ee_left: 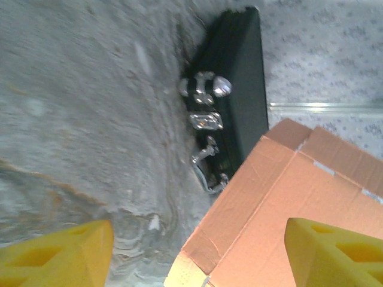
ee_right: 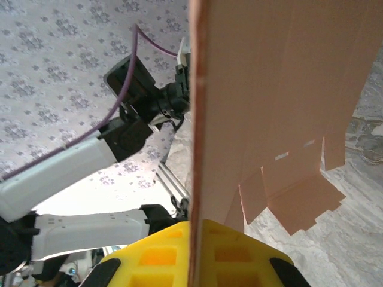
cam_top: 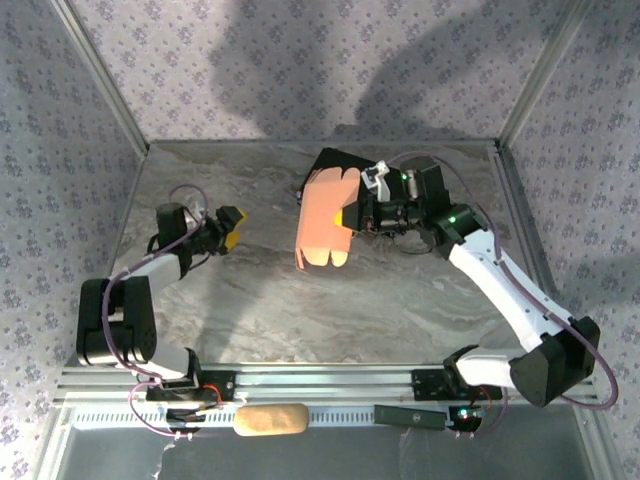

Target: Fold the paper box

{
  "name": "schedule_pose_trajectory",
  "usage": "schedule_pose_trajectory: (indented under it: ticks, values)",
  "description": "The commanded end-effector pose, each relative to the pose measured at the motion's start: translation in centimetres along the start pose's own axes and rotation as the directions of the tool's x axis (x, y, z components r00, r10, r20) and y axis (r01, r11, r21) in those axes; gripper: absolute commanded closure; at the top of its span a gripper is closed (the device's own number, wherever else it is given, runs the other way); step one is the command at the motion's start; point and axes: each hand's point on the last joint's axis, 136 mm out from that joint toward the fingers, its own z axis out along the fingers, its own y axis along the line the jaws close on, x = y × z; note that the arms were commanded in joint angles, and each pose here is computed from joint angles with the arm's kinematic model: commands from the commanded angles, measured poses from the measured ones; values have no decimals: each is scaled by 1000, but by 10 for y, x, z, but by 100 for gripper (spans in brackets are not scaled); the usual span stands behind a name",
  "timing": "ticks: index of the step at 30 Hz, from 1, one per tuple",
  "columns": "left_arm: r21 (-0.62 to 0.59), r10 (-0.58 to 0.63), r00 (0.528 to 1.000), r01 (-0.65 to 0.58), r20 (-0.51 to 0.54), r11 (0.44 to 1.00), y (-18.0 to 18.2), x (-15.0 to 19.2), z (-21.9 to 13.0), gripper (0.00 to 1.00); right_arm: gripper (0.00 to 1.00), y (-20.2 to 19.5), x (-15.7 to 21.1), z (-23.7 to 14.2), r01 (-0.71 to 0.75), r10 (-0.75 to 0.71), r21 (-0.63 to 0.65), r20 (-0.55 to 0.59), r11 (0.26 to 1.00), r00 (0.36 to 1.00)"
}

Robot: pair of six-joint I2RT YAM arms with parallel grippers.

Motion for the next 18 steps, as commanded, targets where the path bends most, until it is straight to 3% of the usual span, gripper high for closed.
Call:
schedule_pose_trajectory:
  ticks: [1,6,8,9,11,13,14,16,18]
  values:
    - [81,79,997,-79,3,994,-39,6,9,24,100,27,-12,-19,-12,15,-76,42,997,999]
    - [103,-60,997,55,52,993,-60,28,9,21,100,29,-36,-36,-72,79,-51,171,996,982]
    - [42,77,988,-84,133,996,-87,44,-11,19,100,22,-45,-39,-109,109,-11,221,994,969]
    - [-52,220,959,-214,180,975,-103,53,-27,18,100,16,-50,-41,-140,133,13,244,990,961]
    - [-200,471,859,-435,199,878,-127,73,-52,14,100,5,-60,-45,-195,170,62,289,979,942]
    - [-212,610,773,-575,175,790,-147,87,-59,15,100,-3,-66,-46,-239,192,118,314,964,930]
    - [-221,690,709,-657,144,721,-153,97,-58,18,100,-4,-69,-46,-254,199,139,318,957,927]
    - [-281,823,562,-779,82,560,-158,111,-55,22,100,-3,-74,-47,-274,210,167,326,947,922]
    - [-289,924,380,-879,52,378,-172,134,-51,24,100,-5,-76,-48,-292,215,198,338,936,916]
